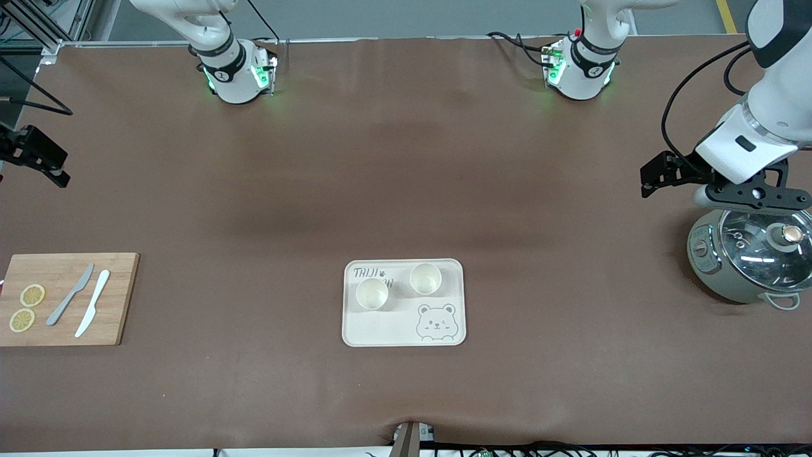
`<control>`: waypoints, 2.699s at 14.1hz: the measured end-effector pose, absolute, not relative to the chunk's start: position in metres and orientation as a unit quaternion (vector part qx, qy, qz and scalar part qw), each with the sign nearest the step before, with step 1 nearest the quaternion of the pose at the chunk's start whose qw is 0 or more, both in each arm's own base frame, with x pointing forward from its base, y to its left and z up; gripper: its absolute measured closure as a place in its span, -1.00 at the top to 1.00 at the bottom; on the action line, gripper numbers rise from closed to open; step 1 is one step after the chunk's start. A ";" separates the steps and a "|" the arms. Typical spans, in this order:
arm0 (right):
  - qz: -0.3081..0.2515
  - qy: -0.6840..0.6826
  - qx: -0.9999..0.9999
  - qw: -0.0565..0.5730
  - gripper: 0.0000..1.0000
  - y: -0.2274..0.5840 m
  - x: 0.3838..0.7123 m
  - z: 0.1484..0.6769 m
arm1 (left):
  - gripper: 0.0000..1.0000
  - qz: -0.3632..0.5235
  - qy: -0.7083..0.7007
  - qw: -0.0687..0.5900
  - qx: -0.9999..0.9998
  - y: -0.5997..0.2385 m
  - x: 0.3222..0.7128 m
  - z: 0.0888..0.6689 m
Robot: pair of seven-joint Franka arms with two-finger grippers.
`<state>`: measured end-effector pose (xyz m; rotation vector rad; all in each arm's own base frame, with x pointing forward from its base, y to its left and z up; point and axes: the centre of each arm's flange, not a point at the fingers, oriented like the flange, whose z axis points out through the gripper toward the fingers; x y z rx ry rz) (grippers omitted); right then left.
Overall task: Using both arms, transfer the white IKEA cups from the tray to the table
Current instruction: 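Move both grippers toward the two white cups on the bear tray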
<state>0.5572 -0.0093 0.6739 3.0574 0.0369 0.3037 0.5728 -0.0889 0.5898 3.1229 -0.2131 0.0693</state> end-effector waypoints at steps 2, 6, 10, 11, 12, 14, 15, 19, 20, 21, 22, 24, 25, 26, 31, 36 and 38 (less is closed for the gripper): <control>0.099 0.013 0.994 0.034 1.00 -0.008 0.557 0.674 | 1.00 0.020 -0.067 0.005 0.998 -0.090 0.573 0.588; 0.099 0.014 0.994 0.034 1.00 -0.007 0.558 0.673 | 1.00 -0.002 -0.071 0.049 0.996 -0.109 0.582 0.562; 0.099 0.014 0.994 0.034 1.00 -0.007 0.558 0.673 | 1.00 -0.030 -0.073 0.053 0.995 -0.190 0.611 0.498; 0.099 0.014 0.994 0.033 1.00 -0.007 0.558 0.673 | 1.00 -0.034 -0.063 0.053 0.996 -0.215 0.617 0.485; 0.099 0.014 0.994 0.033 1.00 -0.007 0.558 0.673 | 1.00 -0.035 -0.054 0.055 0.996 -0.239 0.622 0.474; 0.099 0.014 0.994 0.033 1.00 -0.007 0.558 0.673 | 1.00 -0.026 -0.040 0.059 0.997 -0.286 0.630 0.446; 0.097 0.015 0.995 0.033 1.00 -0.006 0.559 0.671 | 1.00 -0.017 -0.036 0.059 0.997 -0.305 0.632 0.429; 0.103 0.018 0.994 0.030 1.00 -0.002 0.569 0.663 | 1.00 -0.001 -0.025 0.039 0.999 -0.362 0.628 0.362; 0.106 0.019 0.994 0.029 1.00 -0.001 0.571 0.662 | 1.00 0.001 -0.020 0.041 0.999 -0.373 0.626 0.349; 0.109 0.020 0.993 0.029 1.00 0.000 0.573 0.661 | 1.00 0.005 -0.018 0.044 0.999 -0.382 0.625 0.339; 0.109 0.023 0.993 0.028 1.00 0.003 0.575 0.659 | 1.00 0.007 -0.016 0.047 0.999 -0.390 0.623 0.331; 0.105 0.031 0.994 0.027 1.00 0.012 0.577 0.654 | 1.00 0.009 -0.015 0.050 0.999 -0.399 0.621 0.321; 0.101 0.037 0.994 0.025 1.00 0.020 0.580 0.649 | 1.00 0.008 -0.015 0.050 0.999 -0.403 0.619 0.316; 0.097 0.046 0.994 0.024 1.00 0.031 0.582 0.644 | 1.00 0.011 -0.009 0.053 0.998 -0.408 0.618 0.311; 0.082 0.004 0.997 0.009 1.00 0.102 0.604 0.599 | 1.00 0.030 0.007 0.072 0.997 -0.425 0.617 0.275; 0.080 -0.081 0.993 -0.011 1.00 0.185 0.625 0.550 | 1.00 0.029 0.004 0.067 0.997 -0.426 0.617 0.254; 0.082 -0.108 0.990 -0.029 1.00 0.215 0.632 0.527 | 1.00 0.036 -0.012 0.051 0.998 -0.428 0.615 0.245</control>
